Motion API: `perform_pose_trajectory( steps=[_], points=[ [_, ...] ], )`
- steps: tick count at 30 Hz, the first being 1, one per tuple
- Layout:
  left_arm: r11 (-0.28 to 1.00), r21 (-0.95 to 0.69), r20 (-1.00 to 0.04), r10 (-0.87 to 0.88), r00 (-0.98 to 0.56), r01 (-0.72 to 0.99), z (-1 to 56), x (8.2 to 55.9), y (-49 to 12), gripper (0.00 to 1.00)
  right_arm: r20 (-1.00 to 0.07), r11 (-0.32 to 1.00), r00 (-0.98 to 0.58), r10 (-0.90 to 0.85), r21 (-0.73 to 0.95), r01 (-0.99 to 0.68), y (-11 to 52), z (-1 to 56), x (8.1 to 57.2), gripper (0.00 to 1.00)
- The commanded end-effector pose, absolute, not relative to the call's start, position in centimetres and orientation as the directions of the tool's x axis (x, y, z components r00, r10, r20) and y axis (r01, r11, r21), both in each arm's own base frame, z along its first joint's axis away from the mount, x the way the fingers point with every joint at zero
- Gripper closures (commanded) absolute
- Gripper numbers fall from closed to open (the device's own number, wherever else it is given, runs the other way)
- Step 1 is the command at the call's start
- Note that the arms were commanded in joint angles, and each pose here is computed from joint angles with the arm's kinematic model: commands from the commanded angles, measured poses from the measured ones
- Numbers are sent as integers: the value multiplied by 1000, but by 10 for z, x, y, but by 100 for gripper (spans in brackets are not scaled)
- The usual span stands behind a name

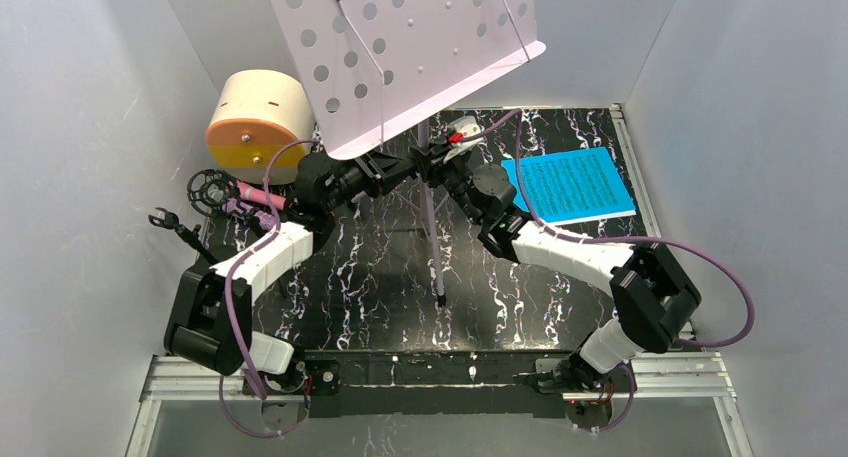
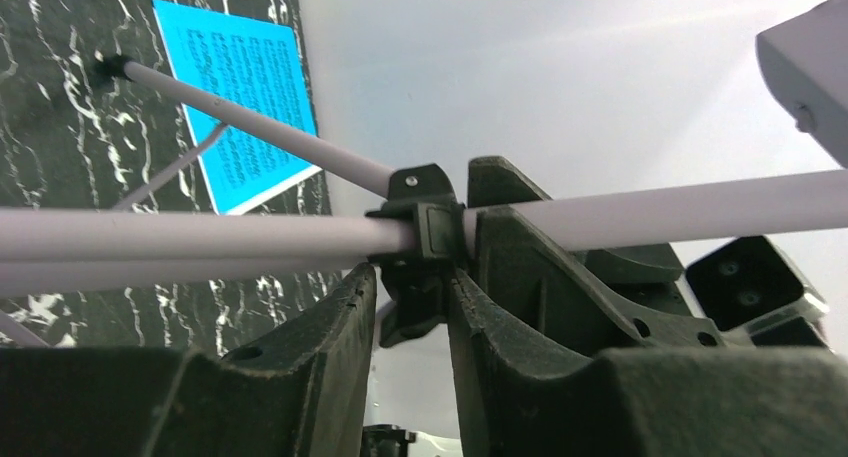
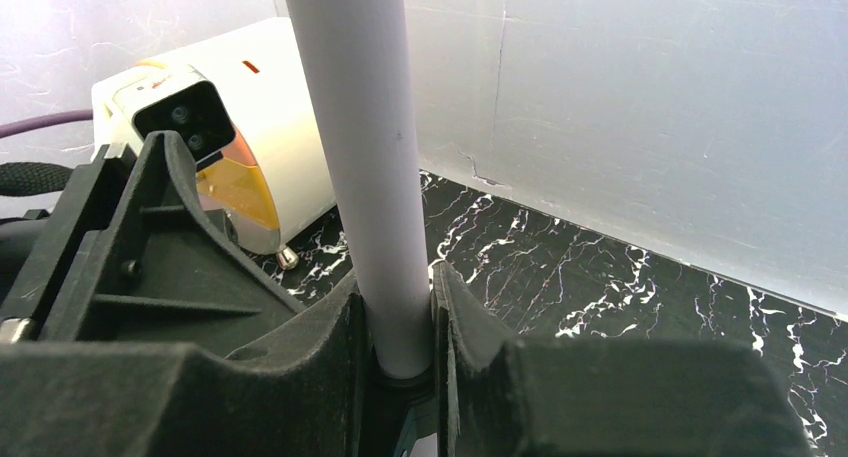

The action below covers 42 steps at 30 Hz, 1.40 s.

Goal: Pack up the instrument practice props
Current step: Unscrew the knob on the music stand.

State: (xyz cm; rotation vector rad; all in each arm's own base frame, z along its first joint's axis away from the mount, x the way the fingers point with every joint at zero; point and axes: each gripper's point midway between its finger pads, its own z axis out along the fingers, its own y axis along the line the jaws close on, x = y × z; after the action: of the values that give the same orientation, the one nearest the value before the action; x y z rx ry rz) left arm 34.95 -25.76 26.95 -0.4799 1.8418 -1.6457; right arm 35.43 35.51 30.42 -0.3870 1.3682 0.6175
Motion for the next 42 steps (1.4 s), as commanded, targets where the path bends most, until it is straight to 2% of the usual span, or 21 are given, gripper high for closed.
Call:
perform_pose_trajectory(
  steps=[1, 4, 8, 10, 14, 18, 23, 25, 28, 31, 33, 36, 39, 42],
  points=[
    [257, -940, -338, -619, -709, 224, 268, 359, -253, 66, -980, 766, -94, 178, 197, -612, 359, 258, 341, 99],
    [268, -939, -342, -636, -692, 217, 262, 359, -249, 64, -978, 763, -99, 183, 205, -613, 359, 256, 340, 99],
    [234, -948, -319, -643, -696, 217, 263, 358, -250, 67, -977, 761, -101, 189, 211, -613, 358, 255, 339, 99],
    [209, -957, -289, -646, -706, 201, 262, 357, -252, 74, -976, 761, -99, 193, 213, -613, 357, 256, 339, 99],
    [140, -982, -186, -662, -726, 124, 258, 354, -252, 100, -974, 766, -94, 206, 220, -604, 355, 258, 339, 99],
    [15, -1000, -15, -698, -716, 6, 257, 351, -248, 100, -970, 766, -91, 227, 236, -598, 352, 259, 338, 99],
    [-79, -995, 94, -733, -673, -53, 268, 351, -239, 100, -966, 763, -91, 240, 246, -597, 351, 261, 337, 99],
    [-92, -994, 106, -731, -674, -57, 272, 352, -240, 100, -966, 766, -90, 244, 248, -594, 350, 262, 337, 99],
    [-35, -999, 21, -739, -674, 6, 277, 352, -240, 97, -965, 763, -87, 246, 248, -596, 350, 265, 337, 99],
    [84, -994, -106, -740, -664, 64, 274, 351, -237, 76, -967, 765, -84, 241, 243, -597, 349, 266, 336, 99],
    [180, -977, -211, -723, -658, 116, 273, 348, -236, 66, -969, 769, -74, 235, 233, -596, 348, 267, 336, 99],
    [306, -933, -353, -674, -650, 189, 273, 344, -233, 56, -972, 774, -59, 228, 218, -594, 346, 271, 337, 99],
    [367, -898, -432, -635, -640, 243, 276, 339, -232, 51, -975, 778, -51, 218, 205, -594, 345, 270, 337, 99],
    [337, -898, -439, -631, -639, 283, 281, 336, -235, 51, -975, 776, -53, 215, 203, -597, 346, 268, 338, 99]
  ],
)
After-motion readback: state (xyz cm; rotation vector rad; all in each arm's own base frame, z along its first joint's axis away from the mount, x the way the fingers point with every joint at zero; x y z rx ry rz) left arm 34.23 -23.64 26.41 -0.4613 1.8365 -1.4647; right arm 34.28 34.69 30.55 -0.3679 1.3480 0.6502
